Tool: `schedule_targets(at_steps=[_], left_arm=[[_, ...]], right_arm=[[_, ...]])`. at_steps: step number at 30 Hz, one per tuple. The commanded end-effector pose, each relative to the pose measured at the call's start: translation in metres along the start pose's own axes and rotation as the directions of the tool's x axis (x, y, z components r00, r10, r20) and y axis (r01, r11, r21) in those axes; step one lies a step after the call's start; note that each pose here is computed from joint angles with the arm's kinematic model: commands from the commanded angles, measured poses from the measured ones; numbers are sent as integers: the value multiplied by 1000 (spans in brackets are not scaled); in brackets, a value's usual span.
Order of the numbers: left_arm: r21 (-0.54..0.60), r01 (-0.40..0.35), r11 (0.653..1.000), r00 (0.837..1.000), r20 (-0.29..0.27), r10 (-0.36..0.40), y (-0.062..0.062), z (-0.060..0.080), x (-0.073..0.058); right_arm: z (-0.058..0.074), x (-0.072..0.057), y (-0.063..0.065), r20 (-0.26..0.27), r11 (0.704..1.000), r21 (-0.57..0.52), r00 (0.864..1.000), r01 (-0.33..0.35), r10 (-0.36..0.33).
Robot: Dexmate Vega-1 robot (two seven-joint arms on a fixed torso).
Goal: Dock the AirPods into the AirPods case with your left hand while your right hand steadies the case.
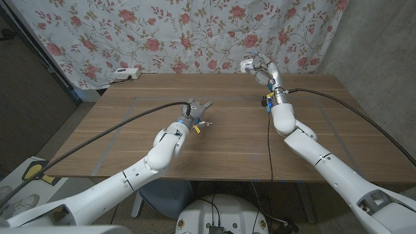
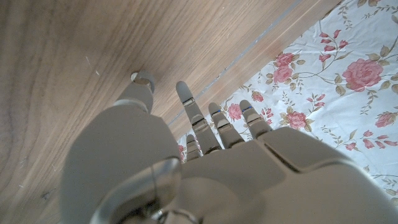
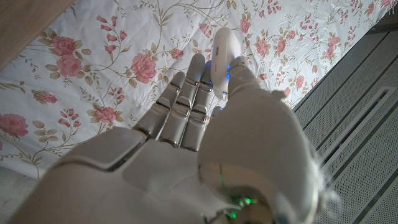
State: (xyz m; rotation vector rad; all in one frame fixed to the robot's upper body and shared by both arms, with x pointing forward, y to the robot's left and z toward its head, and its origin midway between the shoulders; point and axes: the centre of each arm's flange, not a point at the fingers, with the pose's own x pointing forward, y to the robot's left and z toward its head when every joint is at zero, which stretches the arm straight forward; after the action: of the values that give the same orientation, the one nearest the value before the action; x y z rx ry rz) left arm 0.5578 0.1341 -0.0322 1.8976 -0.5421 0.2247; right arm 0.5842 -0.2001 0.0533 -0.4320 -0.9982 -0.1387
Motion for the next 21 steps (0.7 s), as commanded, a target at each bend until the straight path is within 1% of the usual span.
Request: schedule_targets(at_steps=[1, 9, 14, 21], left_arm=[[-5, 9, 1000, 1000, 11, -9, -4, 4, 3], [-1, 17, 1000, 1000, 23, -17, -5, 6, 4], [-6, 24, 1000, 1000, 19, -24, -6, 7, 5], [-4, 24, 1000, 999, 37, -23, -7, 9, 7]], right_arm=[[0, 1, -1, -8, 1000, 5, 1000, 10, -10], [-1, 1, -1, 2, 1000, 0, 1000, -2, 2], [-1, 2, -1, -3, 1000, 5, 1000, 6, -6], [0, 2, -1, -2, 1000, 6, 1000, 7, -7]])
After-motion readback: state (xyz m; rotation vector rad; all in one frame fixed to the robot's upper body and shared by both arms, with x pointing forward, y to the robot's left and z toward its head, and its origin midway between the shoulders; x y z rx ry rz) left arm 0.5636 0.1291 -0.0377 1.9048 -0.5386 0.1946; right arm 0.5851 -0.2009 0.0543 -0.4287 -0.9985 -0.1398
